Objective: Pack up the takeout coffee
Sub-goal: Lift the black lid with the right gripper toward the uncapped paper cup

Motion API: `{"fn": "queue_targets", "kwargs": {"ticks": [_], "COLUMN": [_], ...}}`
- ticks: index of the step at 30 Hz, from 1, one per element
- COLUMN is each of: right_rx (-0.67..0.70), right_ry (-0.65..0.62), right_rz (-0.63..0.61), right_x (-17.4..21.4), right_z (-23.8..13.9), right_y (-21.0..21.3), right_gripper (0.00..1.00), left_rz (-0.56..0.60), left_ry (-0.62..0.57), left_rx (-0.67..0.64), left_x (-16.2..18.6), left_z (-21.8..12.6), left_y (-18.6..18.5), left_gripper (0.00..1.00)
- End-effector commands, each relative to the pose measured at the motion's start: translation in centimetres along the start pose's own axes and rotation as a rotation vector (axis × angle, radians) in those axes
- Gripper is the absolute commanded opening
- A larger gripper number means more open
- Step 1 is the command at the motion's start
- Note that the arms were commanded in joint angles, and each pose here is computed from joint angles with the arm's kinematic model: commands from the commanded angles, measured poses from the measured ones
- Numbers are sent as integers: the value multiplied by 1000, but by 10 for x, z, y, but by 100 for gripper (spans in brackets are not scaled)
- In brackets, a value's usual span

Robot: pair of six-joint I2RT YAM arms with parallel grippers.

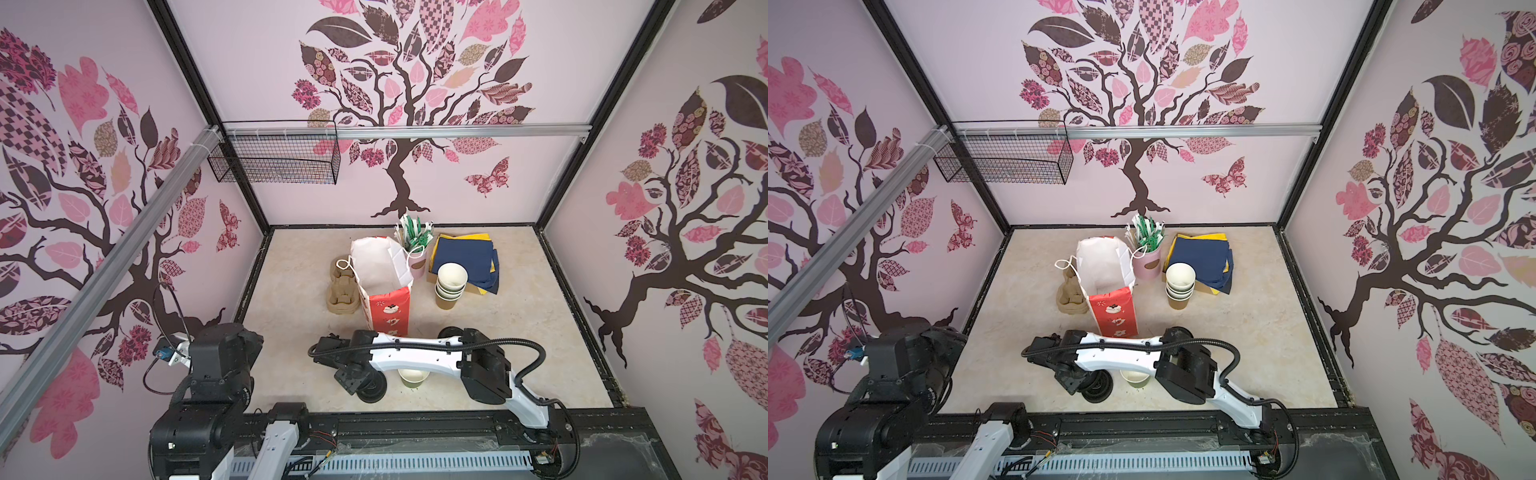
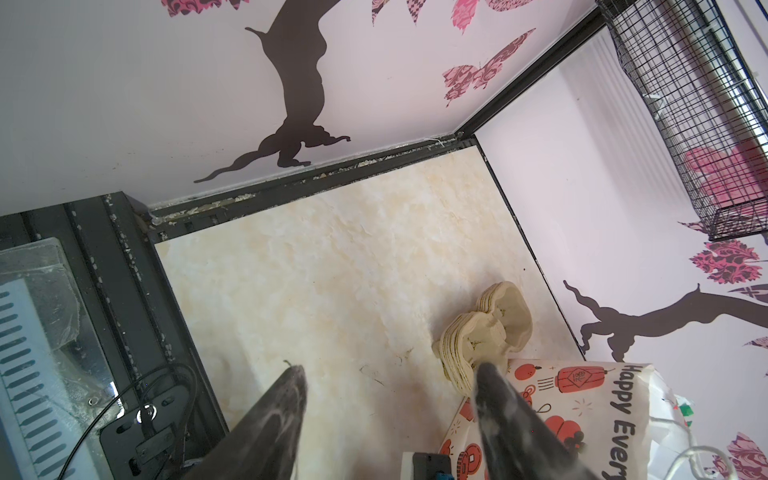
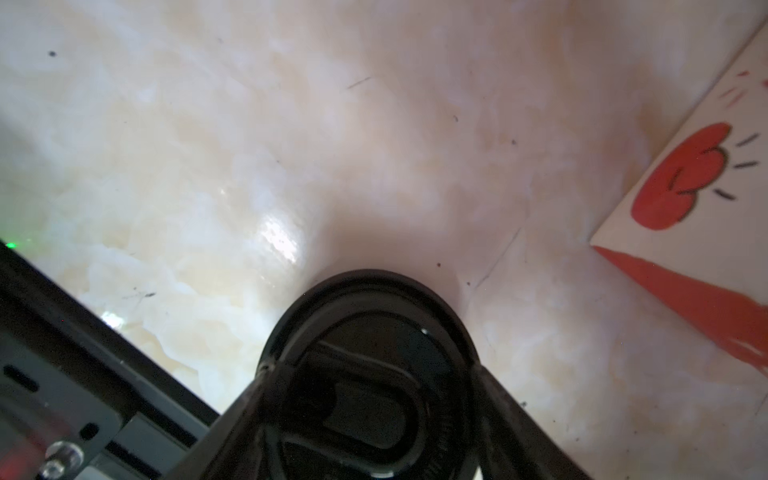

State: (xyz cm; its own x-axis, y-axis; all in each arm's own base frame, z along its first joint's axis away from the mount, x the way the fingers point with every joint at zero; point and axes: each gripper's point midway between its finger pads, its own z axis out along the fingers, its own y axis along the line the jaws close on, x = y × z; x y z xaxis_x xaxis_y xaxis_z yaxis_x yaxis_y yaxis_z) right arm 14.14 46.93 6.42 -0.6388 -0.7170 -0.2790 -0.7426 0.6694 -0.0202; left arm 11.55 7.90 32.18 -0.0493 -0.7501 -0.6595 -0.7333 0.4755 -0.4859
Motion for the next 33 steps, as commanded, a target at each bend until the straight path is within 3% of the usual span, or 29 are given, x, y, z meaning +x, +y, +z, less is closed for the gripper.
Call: {"fn": "queue_targets", "kwargs": {"ticks": [1, 7, 15, 21, 27, 33], "right_rx": [-107, -201, -178, -59, -48, -18], "right_ry": [-176, -276, -396, -488, -514, -514], "right_rz": [5, -31, -3, 31, 8, 15], "right_x": [-25, -9, 32, 66, 81, 85], "right_z": [-68, -118, -162, -162, -144, -129], "right_y": [7, 0, -43, -89, -97, -101], "right_gripper": [70, 70, 70, 70, 71, 71], "left_rz": [16, 35, 67, 129, 213, 237], "left_ry": [-1, 22, 89, 205, 329, 354], "left_rx": [-16, -12, 3, 71, 111, 107], "left_x": [2, 9, 31, 62, 91, 98], "left_z": [5, 13, 24, 37, 49, 53], "left_y": [1, -2, 0, -9, -17, -17], "left_gripper": [67, 68, 69, 69, 70, 70]}}
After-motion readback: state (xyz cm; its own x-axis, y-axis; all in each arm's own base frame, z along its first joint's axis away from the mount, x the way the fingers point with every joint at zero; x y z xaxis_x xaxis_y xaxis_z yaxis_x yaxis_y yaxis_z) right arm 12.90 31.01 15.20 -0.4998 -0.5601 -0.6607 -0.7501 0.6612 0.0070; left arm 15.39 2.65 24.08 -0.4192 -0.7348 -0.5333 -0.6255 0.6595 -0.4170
